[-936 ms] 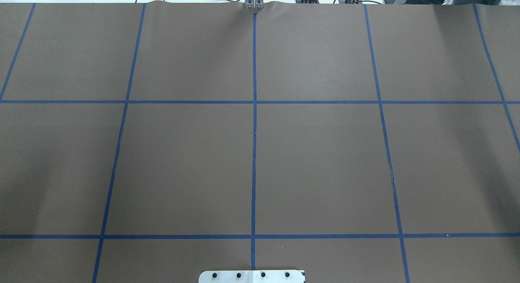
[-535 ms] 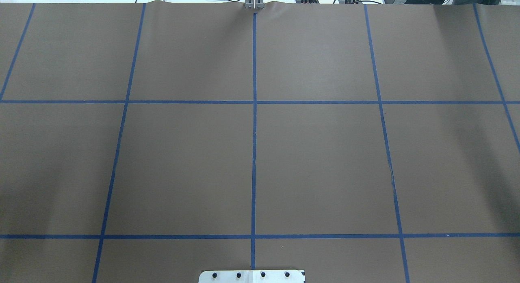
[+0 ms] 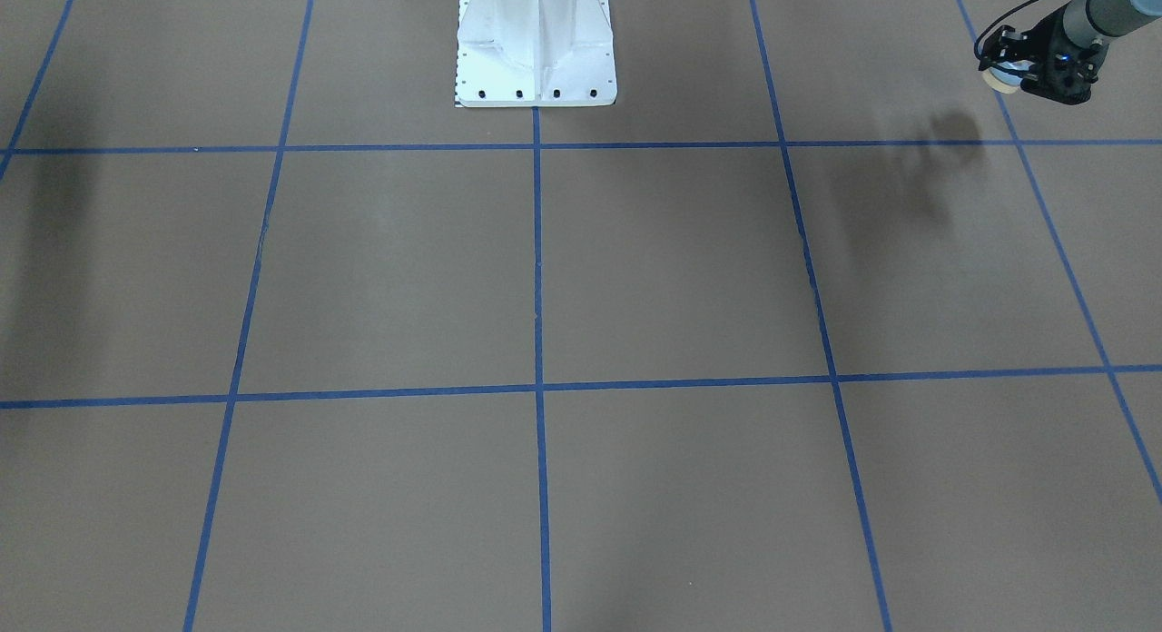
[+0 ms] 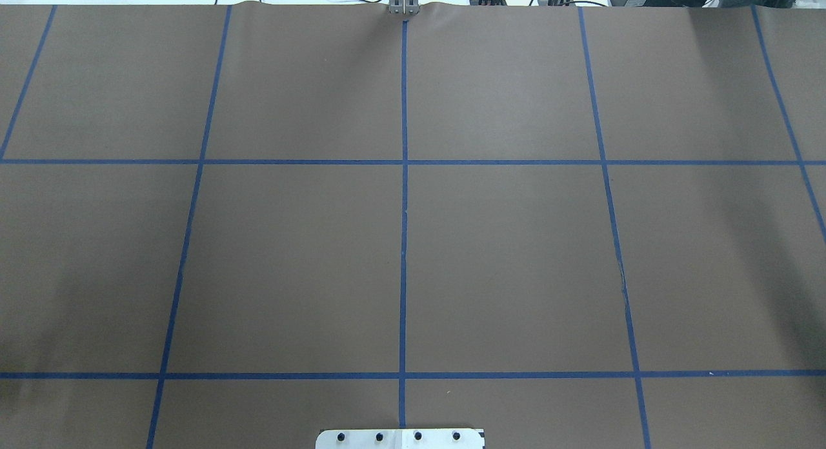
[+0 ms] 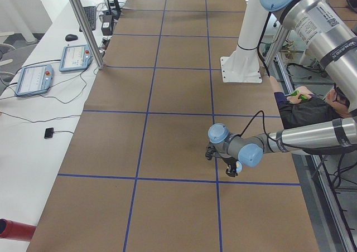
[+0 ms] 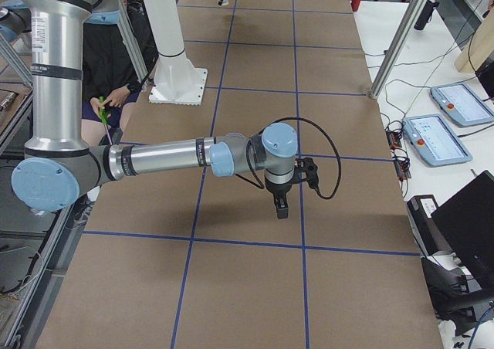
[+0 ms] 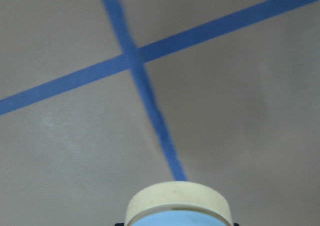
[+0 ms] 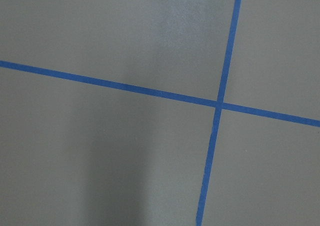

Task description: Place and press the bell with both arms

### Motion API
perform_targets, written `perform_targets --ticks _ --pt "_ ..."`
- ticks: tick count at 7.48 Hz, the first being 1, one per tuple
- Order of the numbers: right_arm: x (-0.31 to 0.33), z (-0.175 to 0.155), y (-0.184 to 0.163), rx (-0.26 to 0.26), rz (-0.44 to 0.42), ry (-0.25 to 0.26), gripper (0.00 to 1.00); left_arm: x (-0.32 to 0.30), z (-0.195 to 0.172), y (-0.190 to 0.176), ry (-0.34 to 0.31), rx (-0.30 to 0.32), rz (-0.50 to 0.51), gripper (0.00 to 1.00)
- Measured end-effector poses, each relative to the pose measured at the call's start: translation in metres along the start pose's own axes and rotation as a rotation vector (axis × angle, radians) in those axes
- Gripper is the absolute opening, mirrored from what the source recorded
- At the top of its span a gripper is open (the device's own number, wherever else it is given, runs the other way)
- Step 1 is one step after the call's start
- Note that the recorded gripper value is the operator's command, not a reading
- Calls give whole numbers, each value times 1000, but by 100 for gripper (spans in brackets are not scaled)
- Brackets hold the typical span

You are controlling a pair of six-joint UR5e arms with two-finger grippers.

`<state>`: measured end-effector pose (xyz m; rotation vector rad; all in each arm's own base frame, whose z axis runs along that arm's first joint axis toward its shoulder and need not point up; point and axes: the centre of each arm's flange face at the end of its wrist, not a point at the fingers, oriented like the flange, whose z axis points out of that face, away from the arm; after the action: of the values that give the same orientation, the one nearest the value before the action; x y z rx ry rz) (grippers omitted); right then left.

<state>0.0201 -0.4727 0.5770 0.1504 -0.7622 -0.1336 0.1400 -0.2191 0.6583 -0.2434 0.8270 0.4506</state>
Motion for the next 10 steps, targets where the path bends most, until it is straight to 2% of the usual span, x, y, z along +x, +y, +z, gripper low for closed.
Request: perform_targets --ticks 3,7,10 --pt "1 1 1 -1 0 0 100 73 -47 -100 22 77 -26 0" --pt "0 0 0 1 -2 -2 100 216 -135 -251 10 83 -69 0" --pt "-3 -2 -3 9 -10 -14 100 325 -182 -369 16 85 -168 0"
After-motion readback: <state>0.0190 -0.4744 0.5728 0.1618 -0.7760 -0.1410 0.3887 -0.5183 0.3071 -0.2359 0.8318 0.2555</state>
